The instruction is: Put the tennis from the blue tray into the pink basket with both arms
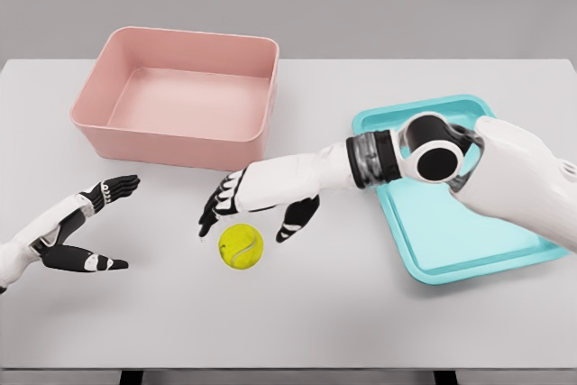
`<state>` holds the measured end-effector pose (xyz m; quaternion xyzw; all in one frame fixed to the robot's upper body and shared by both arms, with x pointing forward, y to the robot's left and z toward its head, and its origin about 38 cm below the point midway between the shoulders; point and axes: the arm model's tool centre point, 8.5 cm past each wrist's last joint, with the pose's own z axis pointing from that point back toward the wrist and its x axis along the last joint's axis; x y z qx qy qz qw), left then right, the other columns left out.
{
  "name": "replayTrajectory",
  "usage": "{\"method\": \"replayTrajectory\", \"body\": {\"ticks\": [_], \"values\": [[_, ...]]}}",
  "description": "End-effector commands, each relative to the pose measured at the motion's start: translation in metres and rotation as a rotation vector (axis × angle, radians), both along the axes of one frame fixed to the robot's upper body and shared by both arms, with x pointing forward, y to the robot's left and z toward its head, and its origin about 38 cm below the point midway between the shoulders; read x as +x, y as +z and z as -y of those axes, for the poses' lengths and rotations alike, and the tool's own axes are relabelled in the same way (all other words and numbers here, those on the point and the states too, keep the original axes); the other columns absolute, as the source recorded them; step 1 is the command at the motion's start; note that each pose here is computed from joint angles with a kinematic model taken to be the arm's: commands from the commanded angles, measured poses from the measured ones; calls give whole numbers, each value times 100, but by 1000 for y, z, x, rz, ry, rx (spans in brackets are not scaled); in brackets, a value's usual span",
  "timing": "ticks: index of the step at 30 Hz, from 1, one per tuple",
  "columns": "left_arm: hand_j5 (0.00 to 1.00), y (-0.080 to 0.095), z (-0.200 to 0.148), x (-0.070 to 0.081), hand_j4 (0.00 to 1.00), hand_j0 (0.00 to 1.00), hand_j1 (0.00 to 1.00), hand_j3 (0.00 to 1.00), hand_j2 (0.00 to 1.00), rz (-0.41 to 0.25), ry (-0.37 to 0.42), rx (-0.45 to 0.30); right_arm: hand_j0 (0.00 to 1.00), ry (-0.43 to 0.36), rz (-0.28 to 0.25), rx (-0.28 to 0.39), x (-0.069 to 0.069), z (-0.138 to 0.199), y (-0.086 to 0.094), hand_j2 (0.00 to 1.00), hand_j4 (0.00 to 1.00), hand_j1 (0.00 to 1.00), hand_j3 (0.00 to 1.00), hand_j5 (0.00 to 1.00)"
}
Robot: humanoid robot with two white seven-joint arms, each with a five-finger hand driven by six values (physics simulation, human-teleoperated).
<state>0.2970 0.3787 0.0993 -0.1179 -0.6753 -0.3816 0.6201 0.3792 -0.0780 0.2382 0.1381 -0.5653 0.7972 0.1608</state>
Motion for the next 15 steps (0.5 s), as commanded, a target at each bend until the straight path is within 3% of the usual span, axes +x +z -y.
{"method": "replayTrajectory", "body": {"ticks": [1, 2, 3, 4, 7, 11, 15], "values": [[100, 0, 0, 0, 100, 100, 100, 100, 100, -2, 2, -4, 100, 34, 38, 142, -10, 21, 52, 100, 100, 100, 100, 100], [100, 1, 0, 0, 100, 100, 100, 100, 100, -1, 1, -5, 100, 21, -5, 246, -6, 53, 79, 100, 100, 100, 100, 100], [100, 0, 1, 0, 100, 100, 100, 100, 100, -1, 1, -6, 100, -2, 13, 303, -2, 82, 98, 100, 100, 100, 100, 100], [100, 1, 0, 0, 100, 100, 100, 100, 100, -1, 1, -5, 100, -32, 22, 316, 0, 100, 104, 100, 100, 100, 100, 100], [100, -2, 6, 0, 100, 100, 100, 100, 100, 31, -49, 73, 100, -319, 31, 336, 18, 205, 125, 100, 100, 100, 100, 100], [100, 1, 13, 0, 100, 100, 100, 100, 100, 57, -87, 107, 100, -511, 22, 333, 25, 270, 120, 100, 100, 100, 100, 100], [100, 5, 28, -4, 100, 100, 100, 100, 100, 75, -124, 84, 100, -547, 8, 351, 23, 281, 111, 100, 100, 100, 100, 100]]}}
